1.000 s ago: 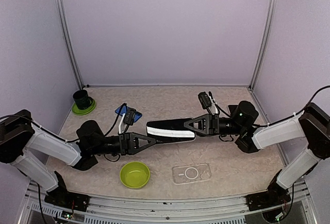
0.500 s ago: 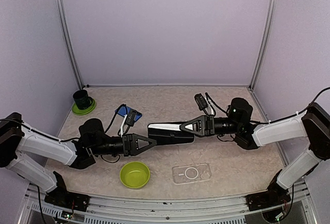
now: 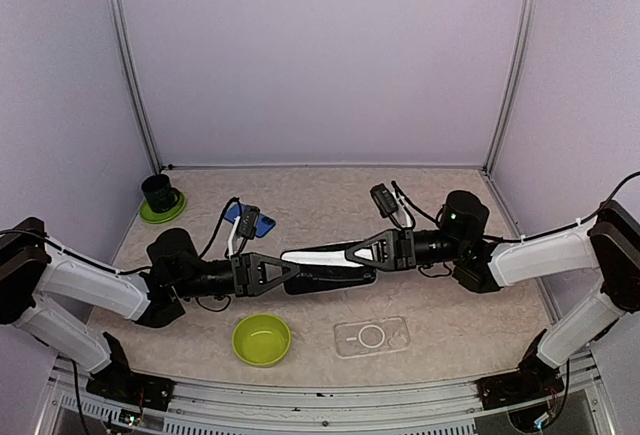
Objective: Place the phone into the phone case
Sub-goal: Press the phone case against the phone.
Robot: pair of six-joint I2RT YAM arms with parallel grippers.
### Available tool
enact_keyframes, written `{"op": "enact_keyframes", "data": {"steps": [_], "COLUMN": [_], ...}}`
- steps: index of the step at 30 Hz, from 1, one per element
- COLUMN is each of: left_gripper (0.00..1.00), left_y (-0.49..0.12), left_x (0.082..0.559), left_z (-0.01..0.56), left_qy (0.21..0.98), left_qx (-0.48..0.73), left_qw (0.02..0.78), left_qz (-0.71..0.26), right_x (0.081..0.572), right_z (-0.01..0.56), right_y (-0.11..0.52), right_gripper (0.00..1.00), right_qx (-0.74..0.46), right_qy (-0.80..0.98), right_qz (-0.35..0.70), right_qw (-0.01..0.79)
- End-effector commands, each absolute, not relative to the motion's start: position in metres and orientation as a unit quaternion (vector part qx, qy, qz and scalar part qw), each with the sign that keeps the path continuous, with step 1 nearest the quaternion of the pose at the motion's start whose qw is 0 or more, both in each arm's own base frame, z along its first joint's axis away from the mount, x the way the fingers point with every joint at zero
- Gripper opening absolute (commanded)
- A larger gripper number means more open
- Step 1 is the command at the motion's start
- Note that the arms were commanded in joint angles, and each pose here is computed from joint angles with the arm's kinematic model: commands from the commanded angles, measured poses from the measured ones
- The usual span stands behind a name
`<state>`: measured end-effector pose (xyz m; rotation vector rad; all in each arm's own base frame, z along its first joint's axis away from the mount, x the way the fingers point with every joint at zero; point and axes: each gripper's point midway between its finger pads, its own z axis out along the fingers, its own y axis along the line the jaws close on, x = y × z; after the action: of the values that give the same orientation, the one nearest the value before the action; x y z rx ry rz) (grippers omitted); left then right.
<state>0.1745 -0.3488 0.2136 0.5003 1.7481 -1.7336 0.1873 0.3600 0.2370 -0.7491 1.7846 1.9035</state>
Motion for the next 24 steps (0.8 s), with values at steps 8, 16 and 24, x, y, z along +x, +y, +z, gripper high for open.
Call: {"op": "enact_keyframes", "data": {"steps": [8,16,24], "left_gripper": [0.50,0.49,0.19], "left_y": [-0.337,-0.334,-0.337], "left_x": [0.156,0.147,0.145], "left_z": [0.252,0.255,0.256], "left_qy": [0.586,0.568,0.562], "left_qx": [0.215,0.220,0.224], "left_qw": [0.325,0.311,0.300], "left_qz": [-0.711,-0.729,-0.738], "right_x": [0.167,0.169,0.170], "right_z": [0.265,0.258,0.258], "right_y": [0.354,0.355,0.358], "right_gripper": [0.00,0.00,0.00], "right_qx": [-0.284,-0.270,-0.266], "right_qy": [0.581,0.580,0.573], "right_qz": [0.737,0.746,0.756], "right_qw": [0.197,0.183,0.174]}}
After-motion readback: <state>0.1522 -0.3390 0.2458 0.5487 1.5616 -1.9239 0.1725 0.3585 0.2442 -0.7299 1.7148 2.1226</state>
